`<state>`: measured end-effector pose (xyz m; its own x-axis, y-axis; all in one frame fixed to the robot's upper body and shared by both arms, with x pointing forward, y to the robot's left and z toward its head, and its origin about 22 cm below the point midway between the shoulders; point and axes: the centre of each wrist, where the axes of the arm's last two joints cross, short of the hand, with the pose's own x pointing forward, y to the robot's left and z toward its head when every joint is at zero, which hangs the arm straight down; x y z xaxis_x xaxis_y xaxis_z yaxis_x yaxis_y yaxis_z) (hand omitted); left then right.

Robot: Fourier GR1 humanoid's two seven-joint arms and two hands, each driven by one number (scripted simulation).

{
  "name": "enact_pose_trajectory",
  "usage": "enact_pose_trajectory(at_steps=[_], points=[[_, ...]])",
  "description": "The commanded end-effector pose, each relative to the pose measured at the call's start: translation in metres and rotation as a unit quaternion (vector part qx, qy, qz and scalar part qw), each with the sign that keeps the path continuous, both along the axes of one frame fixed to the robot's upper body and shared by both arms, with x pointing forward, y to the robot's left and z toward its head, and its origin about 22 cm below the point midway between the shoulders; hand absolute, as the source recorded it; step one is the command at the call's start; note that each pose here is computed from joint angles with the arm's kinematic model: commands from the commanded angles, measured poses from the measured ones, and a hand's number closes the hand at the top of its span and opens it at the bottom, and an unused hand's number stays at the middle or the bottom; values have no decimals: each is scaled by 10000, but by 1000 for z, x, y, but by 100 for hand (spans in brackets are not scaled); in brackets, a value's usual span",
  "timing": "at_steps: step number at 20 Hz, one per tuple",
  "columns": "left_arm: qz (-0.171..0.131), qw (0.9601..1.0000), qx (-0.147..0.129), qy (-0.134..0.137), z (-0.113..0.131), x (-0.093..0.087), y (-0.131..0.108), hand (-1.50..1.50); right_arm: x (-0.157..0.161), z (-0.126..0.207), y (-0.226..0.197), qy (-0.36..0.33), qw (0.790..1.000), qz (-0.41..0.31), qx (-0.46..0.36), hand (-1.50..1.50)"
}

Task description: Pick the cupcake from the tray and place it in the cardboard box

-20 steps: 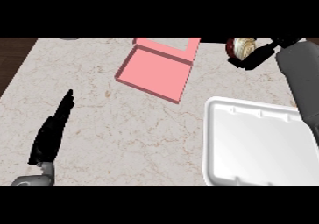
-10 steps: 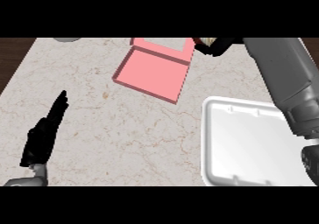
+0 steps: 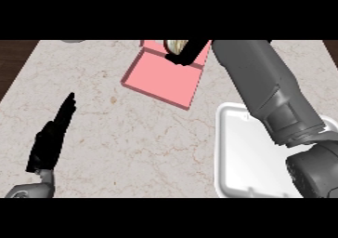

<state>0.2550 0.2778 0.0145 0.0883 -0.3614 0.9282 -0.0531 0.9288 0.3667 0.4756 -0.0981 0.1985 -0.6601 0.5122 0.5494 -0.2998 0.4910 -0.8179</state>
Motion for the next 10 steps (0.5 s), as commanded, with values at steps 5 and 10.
enact_pose_trajectory(at_steps=[5,10], points=[[-134,9999,1,-28,-4,4,-3,0,-13,-23,52,267,9982,-174,-515,150],[-224,9997,31,-99,2,3,-14,0,-17,-59,43,836,9923,-592,-703,-150]])
